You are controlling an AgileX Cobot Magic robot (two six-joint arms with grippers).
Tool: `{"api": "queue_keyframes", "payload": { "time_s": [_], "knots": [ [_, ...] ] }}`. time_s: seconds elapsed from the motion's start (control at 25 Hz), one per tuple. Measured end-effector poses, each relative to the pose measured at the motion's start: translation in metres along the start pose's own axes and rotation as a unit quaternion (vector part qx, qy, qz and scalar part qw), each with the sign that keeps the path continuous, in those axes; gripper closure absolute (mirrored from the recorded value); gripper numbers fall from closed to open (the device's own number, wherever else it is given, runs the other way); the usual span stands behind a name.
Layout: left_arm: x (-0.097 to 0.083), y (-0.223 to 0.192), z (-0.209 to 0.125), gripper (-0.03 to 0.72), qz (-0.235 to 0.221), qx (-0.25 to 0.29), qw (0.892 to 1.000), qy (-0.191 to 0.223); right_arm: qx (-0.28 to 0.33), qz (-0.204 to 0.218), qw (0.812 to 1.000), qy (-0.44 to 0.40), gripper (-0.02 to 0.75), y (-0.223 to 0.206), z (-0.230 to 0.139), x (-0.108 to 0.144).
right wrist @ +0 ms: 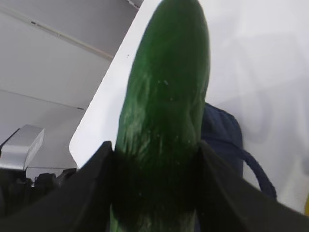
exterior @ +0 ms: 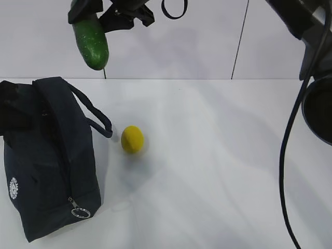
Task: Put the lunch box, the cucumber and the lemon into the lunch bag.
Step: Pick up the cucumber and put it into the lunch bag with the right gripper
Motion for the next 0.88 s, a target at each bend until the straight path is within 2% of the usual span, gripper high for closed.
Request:
{"api": "queue_keyframes", "payload": {
  "time_s": [0.32,0.44,0.64,0.88],
  "knots": [
    [-0.002,0.0,0.0,0.684,-0.007,-0.001,1.0,-0.016,0.021,0.03,0.998,0.042,0.361,-0.023,-0.009,0.039],
    [-0.005,0.003,0.001,0.684,-0.014,-0.007,1.0,-0.023,0.025,0.032,0.998,0.047,0.362,-0.026,-0.011,0.044],
    [-0.014,0.008,0.008,0.684,-0.024,-0.017,0.999,-0.037,0.045,0.027,0.998,0.035,0.362,-0.032,-0.018,0.039],
    [-0.014,0.008,0.009,0.684,-0.024,-0.016,0.999,-0.041,0.047,0.01,0.998,0.043,0.362,-0.001,-0.016,0.057]
  ]
}}
Point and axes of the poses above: a point on each arm's last joint axis where the gripper is mounted, y pointing back along that axis away from the gripper, x along the wrist's bending axis when the last joint is at zero, z = x × y, the point moved 2 cm from there along -y, pointing out along that axis toward the gripper, and after that the axes turned 12 degrees about y, right-handed, at the moved point
